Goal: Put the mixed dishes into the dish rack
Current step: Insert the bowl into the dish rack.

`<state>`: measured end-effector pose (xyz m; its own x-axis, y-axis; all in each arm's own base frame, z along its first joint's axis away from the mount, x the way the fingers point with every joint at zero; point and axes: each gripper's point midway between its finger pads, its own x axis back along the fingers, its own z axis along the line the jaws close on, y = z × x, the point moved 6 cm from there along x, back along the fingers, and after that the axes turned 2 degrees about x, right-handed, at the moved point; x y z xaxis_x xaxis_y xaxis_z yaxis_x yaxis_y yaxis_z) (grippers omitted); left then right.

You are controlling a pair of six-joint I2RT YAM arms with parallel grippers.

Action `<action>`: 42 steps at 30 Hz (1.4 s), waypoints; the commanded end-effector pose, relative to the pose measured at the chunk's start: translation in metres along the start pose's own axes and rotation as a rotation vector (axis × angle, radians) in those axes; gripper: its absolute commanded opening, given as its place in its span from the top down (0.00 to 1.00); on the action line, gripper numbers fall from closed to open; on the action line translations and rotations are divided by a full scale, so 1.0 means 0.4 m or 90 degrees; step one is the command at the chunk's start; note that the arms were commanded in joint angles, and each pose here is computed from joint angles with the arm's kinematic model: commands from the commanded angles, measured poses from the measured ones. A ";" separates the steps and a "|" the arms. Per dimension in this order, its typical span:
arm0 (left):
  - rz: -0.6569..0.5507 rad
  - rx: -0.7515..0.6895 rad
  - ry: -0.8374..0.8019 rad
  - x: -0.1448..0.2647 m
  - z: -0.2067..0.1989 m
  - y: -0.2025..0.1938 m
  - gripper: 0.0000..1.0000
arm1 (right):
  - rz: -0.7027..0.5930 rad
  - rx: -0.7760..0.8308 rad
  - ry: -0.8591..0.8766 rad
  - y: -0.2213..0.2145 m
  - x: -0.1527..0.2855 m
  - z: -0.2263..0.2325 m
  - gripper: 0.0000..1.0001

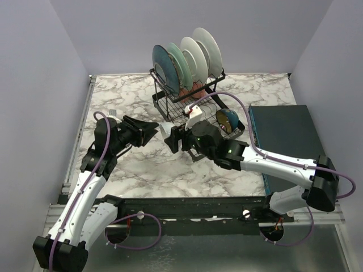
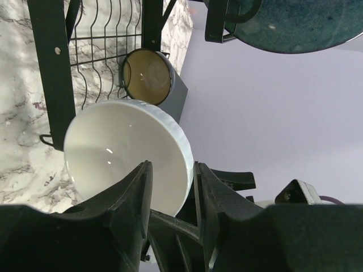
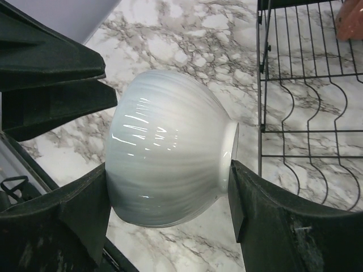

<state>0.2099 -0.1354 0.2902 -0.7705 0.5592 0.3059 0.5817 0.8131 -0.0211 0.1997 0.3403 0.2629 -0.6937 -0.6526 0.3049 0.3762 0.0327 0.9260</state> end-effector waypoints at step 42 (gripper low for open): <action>0.140 -0.514 0.165 -0.058 0.171 0.048 0.55 | 0.116 0.255 -0.071 0.006 0.031 -0.428 1.00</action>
<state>0.2203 -0.1306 0.2223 -0.5622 0.5971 0.5723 0.8237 0.3420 0.4523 0.2843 0.1996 0.2253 -0.7072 -0.4853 0.5142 0.3167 0.4328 0.8440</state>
